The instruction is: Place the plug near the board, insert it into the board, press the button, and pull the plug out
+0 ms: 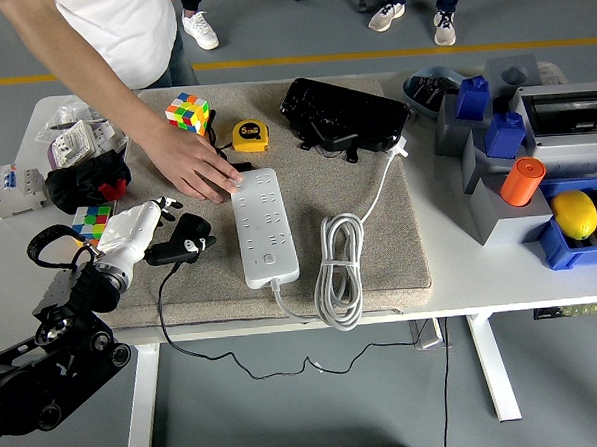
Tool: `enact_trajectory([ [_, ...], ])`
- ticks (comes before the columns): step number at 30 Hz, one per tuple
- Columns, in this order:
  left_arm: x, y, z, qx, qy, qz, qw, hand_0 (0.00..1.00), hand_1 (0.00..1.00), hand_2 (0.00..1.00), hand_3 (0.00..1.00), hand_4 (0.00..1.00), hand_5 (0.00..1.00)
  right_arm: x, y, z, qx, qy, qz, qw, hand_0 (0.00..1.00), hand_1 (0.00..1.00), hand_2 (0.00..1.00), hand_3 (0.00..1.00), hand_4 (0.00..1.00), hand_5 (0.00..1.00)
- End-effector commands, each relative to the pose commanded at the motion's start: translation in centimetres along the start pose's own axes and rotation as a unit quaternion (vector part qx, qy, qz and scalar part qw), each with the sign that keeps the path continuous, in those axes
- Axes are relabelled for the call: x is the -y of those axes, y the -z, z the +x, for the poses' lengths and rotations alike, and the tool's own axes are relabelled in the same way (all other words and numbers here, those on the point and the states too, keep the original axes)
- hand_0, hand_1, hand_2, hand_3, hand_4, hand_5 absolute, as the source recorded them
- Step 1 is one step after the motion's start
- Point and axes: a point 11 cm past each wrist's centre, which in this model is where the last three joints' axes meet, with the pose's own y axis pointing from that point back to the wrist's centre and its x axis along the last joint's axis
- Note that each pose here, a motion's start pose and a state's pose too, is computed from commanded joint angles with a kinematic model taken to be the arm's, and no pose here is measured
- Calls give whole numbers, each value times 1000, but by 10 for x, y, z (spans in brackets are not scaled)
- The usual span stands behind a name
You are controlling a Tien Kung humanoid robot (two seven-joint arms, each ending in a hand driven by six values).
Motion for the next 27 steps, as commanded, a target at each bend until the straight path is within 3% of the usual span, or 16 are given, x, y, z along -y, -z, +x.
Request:
enact_trajectory([
  [2, 0, -1, -2, 3, 2, -1, 1000, 614, 617, 647, 750, 998, 662, 0, 0, 0, 0, 0, 0, 1000, 708, 711, 696, 596, 998, 601],
  [3, -1, -1, -3, 3, 2, -1, 1000, 565, 590, 617, 728, 998, 645, 0, 0, 0, 0, 0, 0, 1000, 709, 712, 696, 597, 998, 601],
  [14, 3, 2, -5, 10, -9, 7, 1000, 529, 560, 577, 706, 998, 624, 0, 0, -1, -1, 1, 0, 1000, 708, 712, 696, 597, 998, 601],
  [15, 4, 2, -5, 11, -11, 8, 1000, 459, 521, 530, 675, 998, 581, 0, 0, -1, -1, 1, 0, 1000, 707, 711, 696, 595, 998, 602],
  [20, 6, 4, -5, 12, -14, 12, 1000, 459, 521, 530, 675, 998, 581, 0, 0, -2, -1, 1, 1, 1000, 707, 711, 696, 595, 998, 602],
  [21, 7, 4, -5, 12, -14, 12, 1000, 438, 503, 515, 654, 998, 517, 0, 1, -2, -1, 1, 1, 1000, 708, 711, 696, 596, 998, 601],
  [26, 8, 6, -5, 11, -15, 14, 1000, 438, 503, 515, 654, 998, 517, 0, 1, -1, -2, 0, 1, 1000, 708, 711, 696, 596, 998, 601],
  [27, 8, 7, -6, 10, -14, 15, 1000, 402, 478, 484, 614, 998, 449, 0, 1, -1, -3, 0, 1, 1000, 708, 711, 695, 595, 998, 600],
])
